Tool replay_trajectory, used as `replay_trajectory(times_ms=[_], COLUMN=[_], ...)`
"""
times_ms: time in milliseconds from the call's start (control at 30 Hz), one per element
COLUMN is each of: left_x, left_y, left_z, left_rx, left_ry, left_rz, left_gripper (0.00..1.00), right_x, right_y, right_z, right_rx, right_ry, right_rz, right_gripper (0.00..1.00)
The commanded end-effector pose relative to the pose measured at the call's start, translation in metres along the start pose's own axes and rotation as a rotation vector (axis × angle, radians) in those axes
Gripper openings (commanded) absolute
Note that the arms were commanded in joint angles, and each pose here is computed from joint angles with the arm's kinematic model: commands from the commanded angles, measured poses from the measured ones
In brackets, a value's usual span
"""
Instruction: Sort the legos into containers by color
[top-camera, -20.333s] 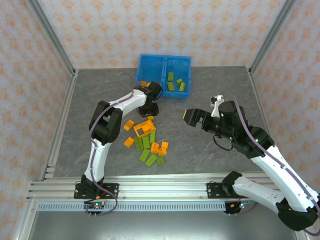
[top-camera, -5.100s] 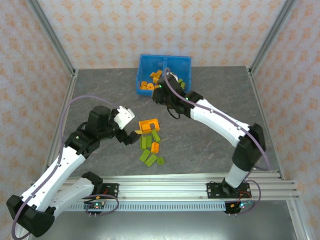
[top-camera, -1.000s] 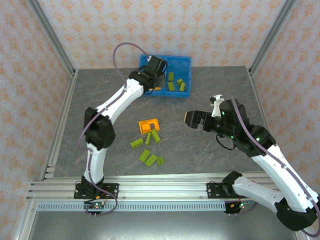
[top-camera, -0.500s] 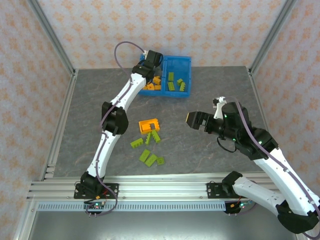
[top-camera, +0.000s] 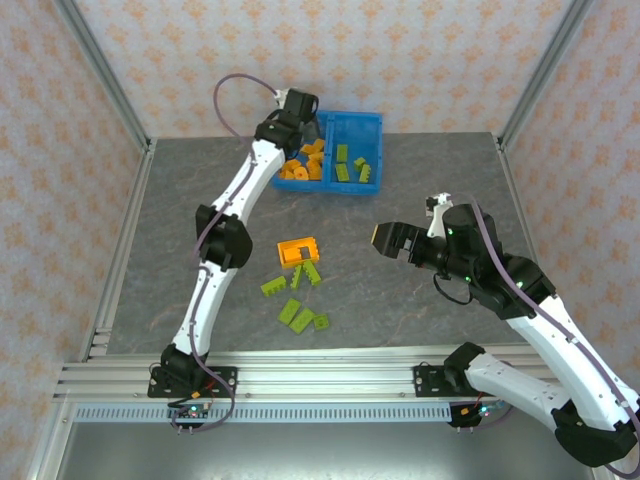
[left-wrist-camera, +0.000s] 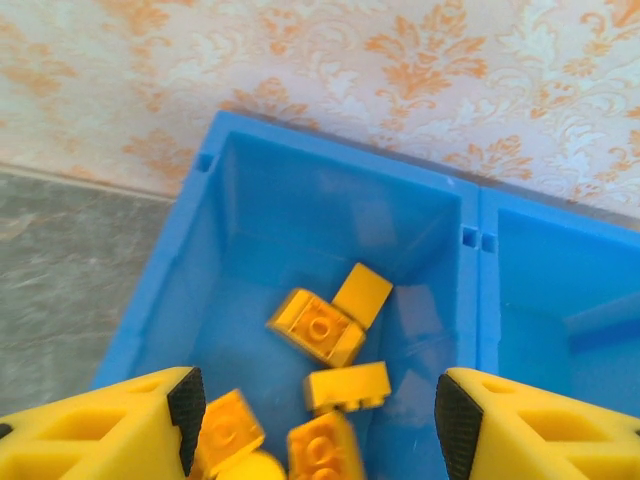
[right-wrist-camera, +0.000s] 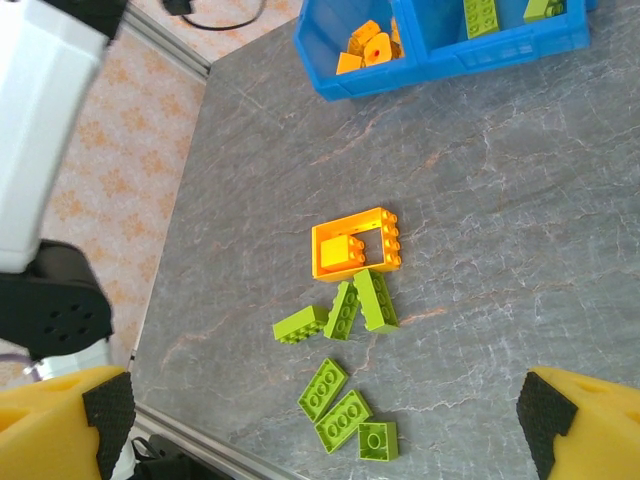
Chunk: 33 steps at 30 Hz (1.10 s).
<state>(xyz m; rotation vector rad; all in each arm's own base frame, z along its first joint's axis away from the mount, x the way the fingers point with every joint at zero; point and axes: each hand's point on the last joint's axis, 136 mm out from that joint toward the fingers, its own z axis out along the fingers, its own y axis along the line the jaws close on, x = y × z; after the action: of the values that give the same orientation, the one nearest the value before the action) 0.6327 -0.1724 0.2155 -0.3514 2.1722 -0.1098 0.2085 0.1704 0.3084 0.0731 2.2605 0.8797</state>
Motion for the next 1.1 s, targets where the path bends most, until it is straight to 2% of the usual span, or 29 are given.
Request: replay_trajectory(times_ms=[0,133,167,300,433,600,800,1067], left_x=[-0.047,0.001,0.008,0.072,0.154,0.226,0.258,0.290], left_y=[0.009,0.031,0.036,0.069,0.095,0.110,0.108,0.119], left_z=[-0.099,-0.137,-0.152,-0.183,-0.191,-0.183,-0.159,-0.135], left_rx=[0.064,0.123,0.145,0.151,0.162,0.191,0.195,0.130], left_ry=[-0.012,0.110,0.110,0.228,0.403,0.535,0.604,0.677], left_rz=[-0.041,-0.059,-0.069,-0.056,-0.074,-0.143,-0.145,-0.110], left_gripper=[0.65,0.65,0.64,0.62,0.61,0.58,0.51,0.38], right_x=[-0.002,-0.001,-0.001,0.001,0.005,0.007,0.010,0.011], right_y=[0.000,-0.001,-0.001,0.003,0.007,0.010,0.009,-0.001], right_z=[0.003,0.008,0.010,0.018,0.032,0.047,0.052,0.045], right_rx=[-0.001,-0.001,-0.001,-0.014,-0.028,-0.043,-0.033,-0.001], right_ry=[-0.012,-0.009,-0.005,0.023,0.063,0.093,0.120,0.094], right_rz=[0.018,0.022,0.020,0.005,-0.017,-0.006,-0.001,0.008], right_gripper=[0.99,0.99,0.99,0.99,1.00,0.99,0.99,0.99])
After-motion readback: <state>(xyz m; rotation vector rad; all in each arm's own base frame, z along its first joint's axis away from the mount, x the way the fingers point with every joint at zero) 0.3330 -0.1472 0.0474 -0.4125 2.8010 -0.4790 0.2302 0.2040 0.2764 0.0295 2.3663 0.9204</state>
